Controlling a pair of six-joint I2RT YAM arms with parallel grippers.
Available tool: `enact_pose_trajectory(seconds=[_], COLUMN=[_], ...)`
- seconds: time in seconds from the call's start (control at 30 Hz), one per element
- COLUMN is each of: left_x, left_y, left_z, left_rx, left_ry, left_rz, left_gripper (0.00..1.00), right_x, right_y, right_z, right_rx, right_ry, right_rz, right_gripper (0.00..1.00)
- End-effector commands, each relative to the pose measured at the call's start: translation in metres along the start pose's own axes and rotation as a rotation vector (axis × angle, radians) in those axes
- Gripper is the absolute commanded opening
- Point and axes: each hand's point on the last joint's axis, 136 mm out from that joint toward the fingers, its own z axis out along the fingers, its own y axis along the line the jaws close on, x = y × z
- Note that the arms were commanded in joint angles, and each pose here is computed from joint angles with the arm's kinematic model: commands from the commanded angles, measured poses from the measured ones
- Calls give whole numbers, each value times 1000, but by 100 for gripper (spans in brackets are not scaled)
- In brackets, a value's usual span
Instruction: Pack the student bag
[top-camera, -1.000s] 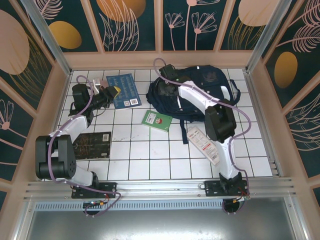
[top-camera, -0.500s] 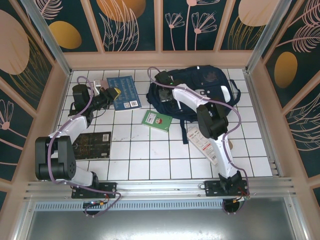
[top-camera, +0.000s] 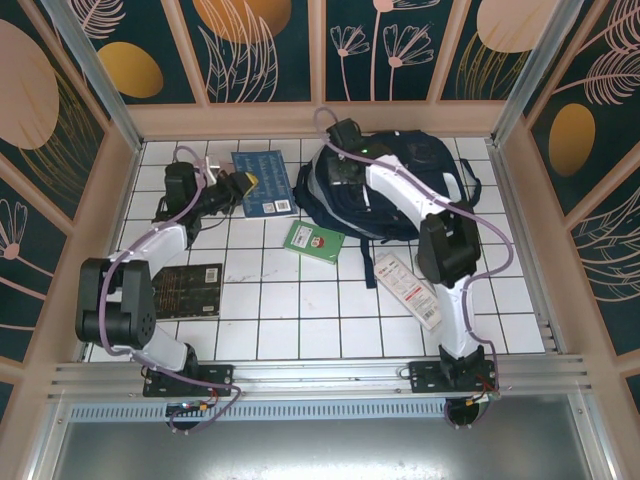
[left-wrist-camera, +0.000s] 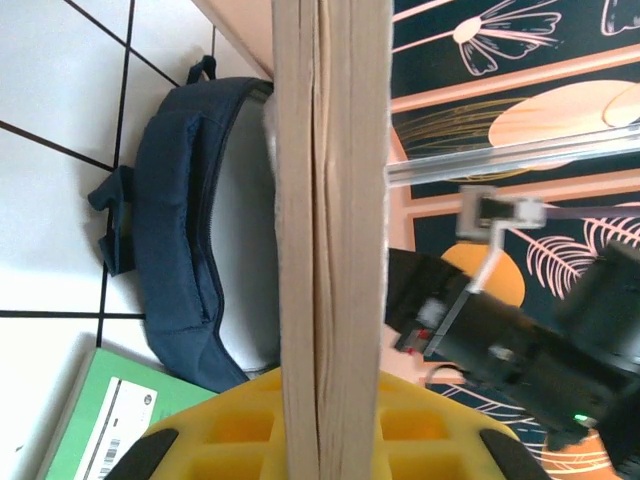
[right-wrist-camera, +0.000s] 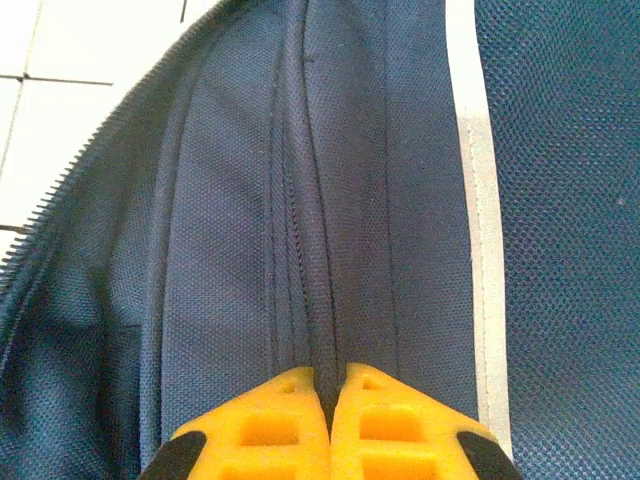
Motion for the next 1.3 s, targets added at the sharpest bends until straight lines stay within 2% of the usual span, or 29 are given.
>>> enact_pose_trajectory(seconds=[0.0, 0.27, 0.47, 0.77, 1.03, 1.17, 1.23, 1.27], left_x=[-9, 6, 28, 82, 115, 125, 126, 124], left_y=[-20, -25, -31, -33, -20, -8, -5, -7], left_z=[19, 92, 155, 249, 308, 324, 326, 324], left_rx=[53, 64, 69, 26, -79, -141, -166, -177], left_ry=[-26, 28, 79, 162, 168, 180, 179, 172], left_rz=[45, 35, 34, 67, 133, 156, 171, 188], left_gripper=[0, 0, 0, 0, 0, 13, 26, 36], right_x=[-58, -94, -106, -111, -109, -108, -107, -106], right_y=[13, 13, -3, -17, -17, -20, -22, -23], right_z=[-70, -137, -166, -184, -185, -183, -182, -181], right_rx=[-175, -467, -615, -684, -714, -715, -714, -713], right_ry=[-157, -233, -268, -282, -271, -265, -266, -262], right_rz=[30, 103, 192, 238, 251, 255, 258, 260], right_gripper=[0, 0, 0, 0, 0, 0, 0, 0])
